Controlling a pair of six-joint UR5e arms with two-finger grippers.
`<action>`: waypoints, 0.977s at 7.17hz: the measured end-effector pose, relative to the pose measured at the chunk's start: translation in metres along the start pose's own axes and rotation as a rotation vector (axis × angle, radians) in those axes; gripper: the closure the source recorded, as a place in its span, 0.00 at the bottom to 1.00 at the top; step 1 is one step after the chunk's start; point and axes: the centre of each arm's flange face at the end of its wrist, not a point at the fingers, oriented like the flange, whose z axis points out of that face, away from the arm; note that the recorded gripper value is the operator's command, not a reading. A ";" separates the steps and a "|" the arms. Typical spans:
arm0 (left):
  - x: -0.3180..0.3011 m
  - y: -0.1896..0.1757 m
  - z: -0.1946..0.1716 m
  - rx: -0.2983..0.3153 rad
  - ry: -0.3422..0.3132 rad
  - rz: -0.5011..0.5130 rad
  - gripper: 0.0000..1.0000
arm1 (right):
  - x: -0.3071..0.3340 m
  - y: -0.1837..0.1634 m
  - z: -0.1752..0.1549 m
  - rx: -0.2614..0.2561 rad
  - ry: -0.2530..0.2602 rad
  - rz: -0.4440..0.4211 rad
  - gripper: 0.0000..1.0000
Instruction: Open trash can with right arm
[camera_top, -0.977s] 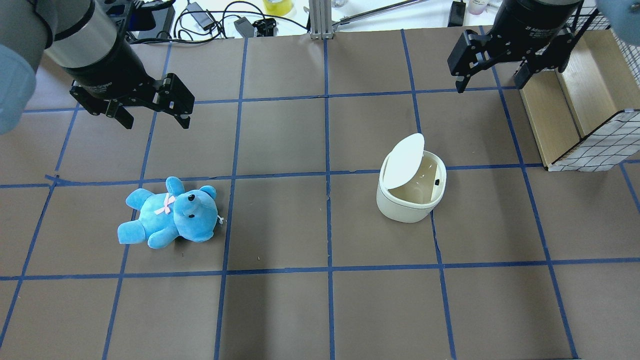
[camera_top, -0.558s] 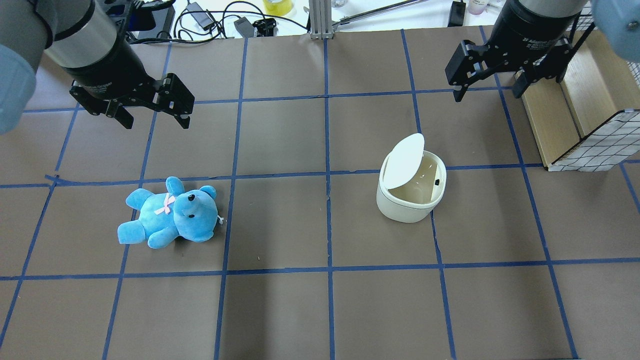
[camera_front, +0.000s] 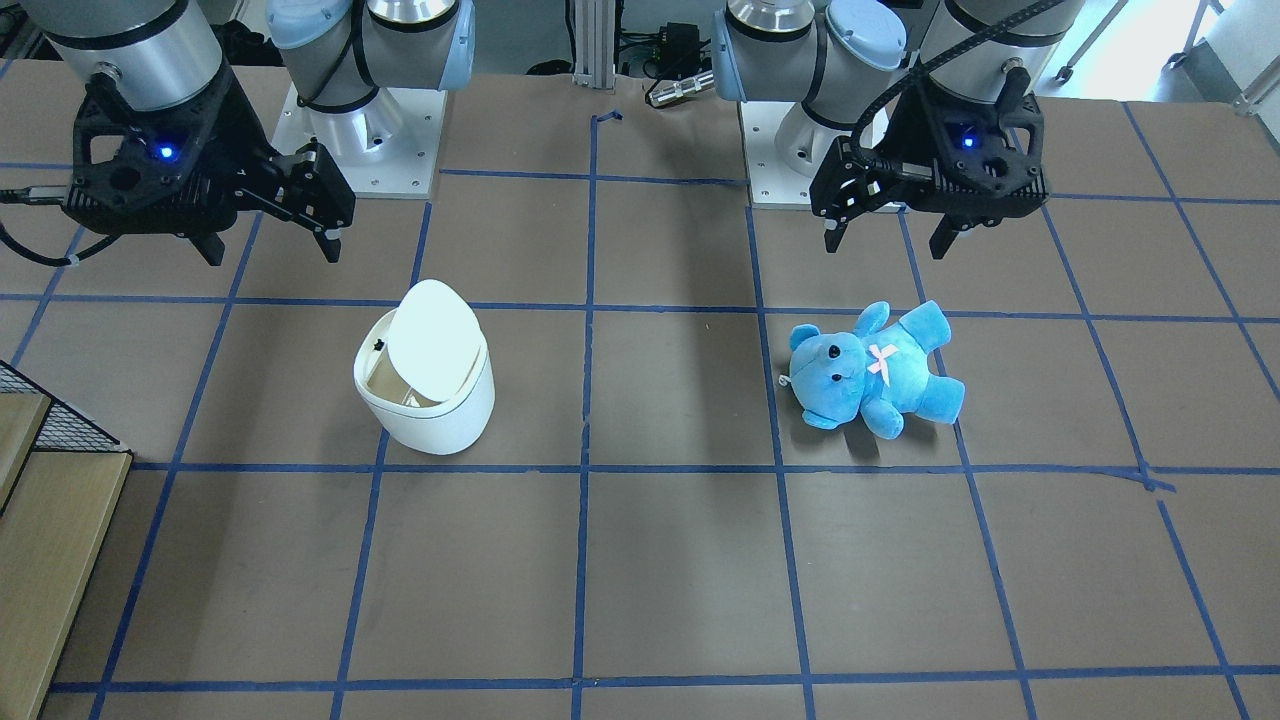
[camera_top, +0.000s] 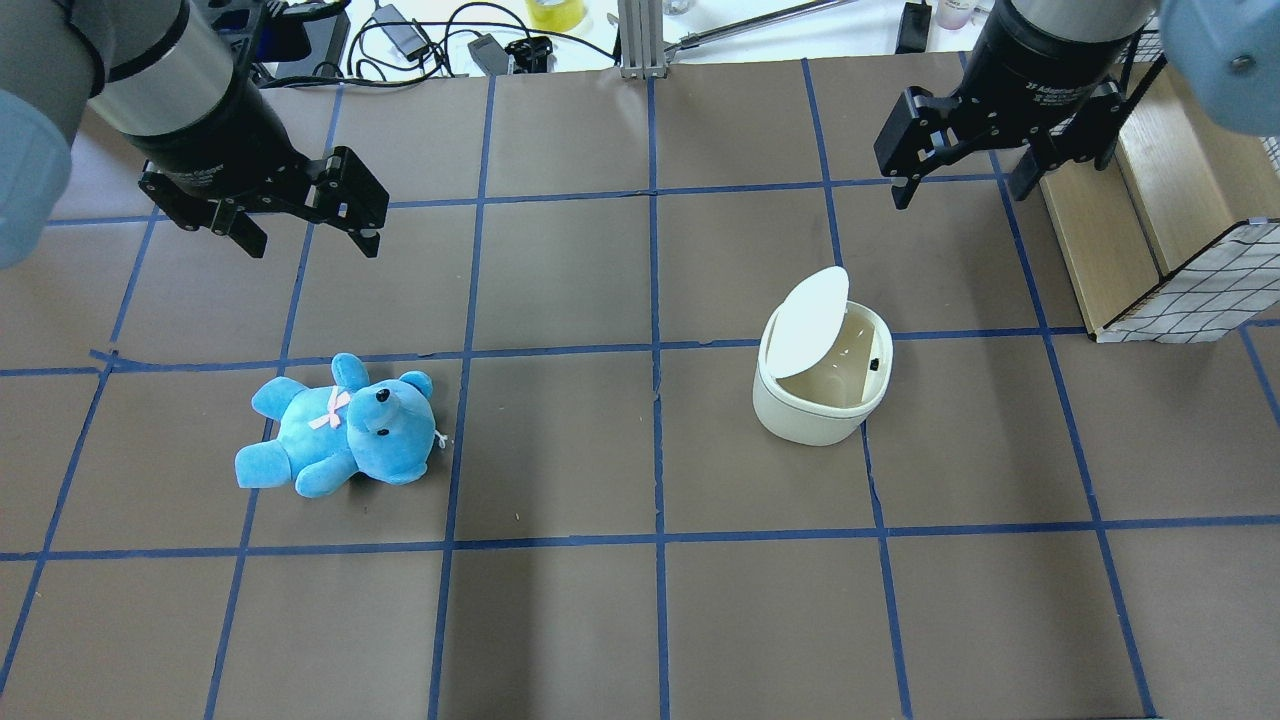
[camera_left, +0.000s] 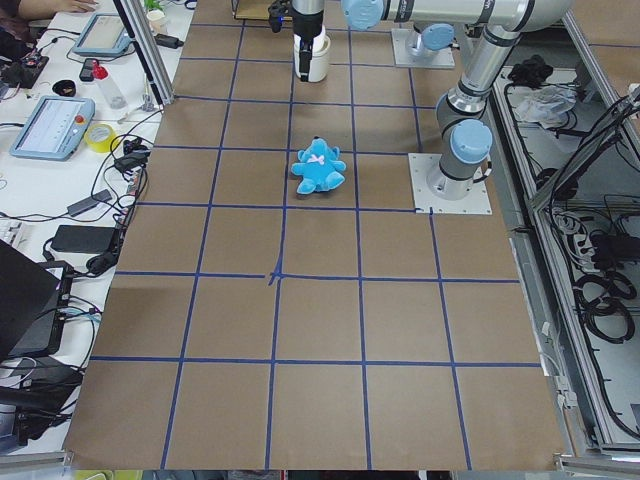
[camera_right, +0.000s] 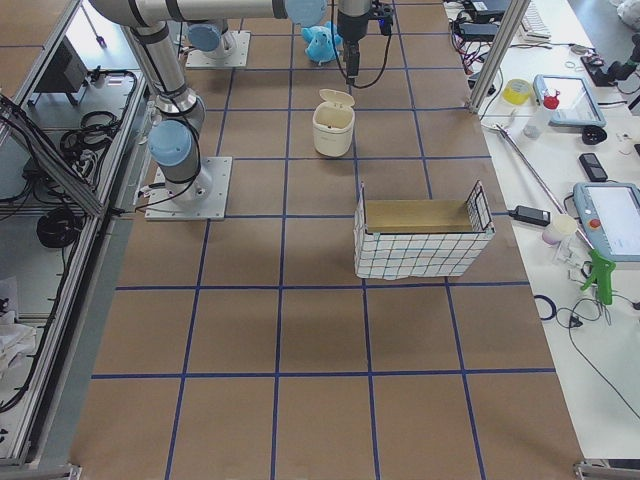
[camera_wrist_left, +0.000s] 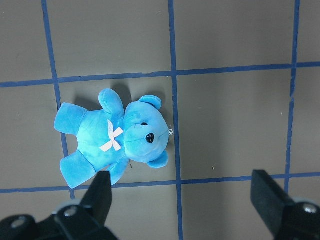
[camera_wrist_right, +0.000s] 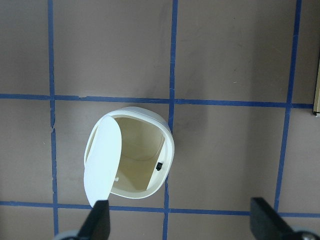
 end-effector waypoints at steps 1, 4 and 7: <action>0.000 0.000 0.000 0.000 0.000 0.000 0.00 | 0.000 0.000 0.000 -0.001 0.001 -0.002 0.00; 0.000 0.000 0.000 0.000 0.000 0.000 0.00 | 0.000 0.000 0.000 0.001 0.003 0.002 0.00; 0.000 0.000 0.000 0.000 0.000 0.000 0.00 | 0.000 0.001 -0.001 0.001 0.000 0.009 0.00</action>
